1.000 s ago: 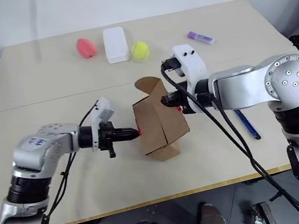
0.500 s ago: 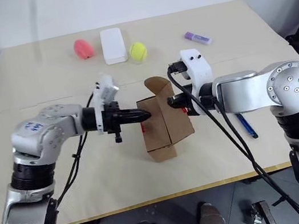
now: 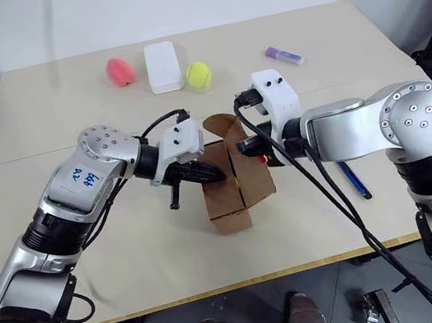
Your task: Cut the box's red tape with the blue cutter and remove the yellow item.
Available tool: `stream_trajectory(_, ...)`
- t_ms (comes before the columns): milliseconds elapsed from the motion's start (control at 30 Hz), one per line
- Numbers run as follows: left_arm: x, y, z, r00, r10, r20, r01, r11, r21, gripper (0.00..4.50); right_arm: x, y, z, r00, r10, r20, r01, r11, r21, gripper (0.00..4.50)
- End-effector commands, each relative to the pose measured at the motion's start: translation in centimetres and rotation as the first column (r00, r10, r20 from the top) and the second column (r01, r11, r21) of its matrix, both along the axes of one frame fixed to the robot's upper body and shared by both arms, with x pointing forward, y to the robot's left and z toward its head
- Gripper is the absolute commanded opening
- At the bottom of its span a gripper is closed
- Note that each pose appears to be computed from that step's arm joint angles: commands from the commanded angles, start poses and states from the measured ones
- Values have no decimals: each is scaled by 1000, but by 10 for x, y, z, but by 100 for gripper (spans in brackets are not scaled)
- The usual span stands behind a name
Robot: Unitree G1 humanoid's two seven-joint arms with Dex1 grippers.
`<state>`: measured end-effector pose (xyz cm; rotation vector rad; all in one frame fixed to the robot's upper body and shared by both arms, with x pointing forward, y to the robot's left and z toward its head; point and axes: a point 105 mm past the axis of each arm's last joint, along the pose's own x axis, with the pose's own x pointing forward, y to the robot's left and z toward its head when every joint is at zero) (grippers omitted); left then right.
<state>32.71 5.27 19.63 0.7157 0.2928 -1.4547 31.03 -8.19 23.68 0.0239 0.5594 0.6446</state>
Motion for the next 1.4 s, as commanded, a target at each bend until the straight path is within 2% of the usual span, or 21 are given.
stream_trajectory(33,-7,26,-39,992,46,-118,-29,989,143,0,2,-14,8,999,-29,13,29,999,-28,7)
stream_trajectory(267,-11,46,-46,986,102,-136,-79,983,164,0,10,-45,6,990,-138,-13,137,988,-64,7)
stream_trajectory(567,-14,47,-57,973,159,-165,-135,980,148,0,9,-52,-45,976,-157,-148,141,983,-115,7)
stream_trajectory(733,-14,50,-61,965,199,-170,-176,974,139,0,12,-49,-54,973,-155,-169,142,986,-87,7)
stream_trajectory(867,-8,45,-61,964,213,-159,-196,973,118,0,12,-41,-57,984,-114,-140,102,990,-93,7)
stream_trajectory(1000,-1,44,-57,949,262,-173,-247,964,102,0,19,-36,-50,998,-68,8,68,987,-145,7)
stream_trajectory(1033,2,45,-57,939,286,-191,-271,957,99,0,19,-36,-50,998,-56,22,58,987,-152,26)
stream_trajectory(1133,8,51,-53,920,332,-209,-317,943,104,62,18,-36,-51,999,-15,40,21,987,-160,108)
stream_trajectory(1400,23,79,-37,892,419,-168,-406,908,104,287,27,-66,-26,981,-36,190,64,987,-144,373)
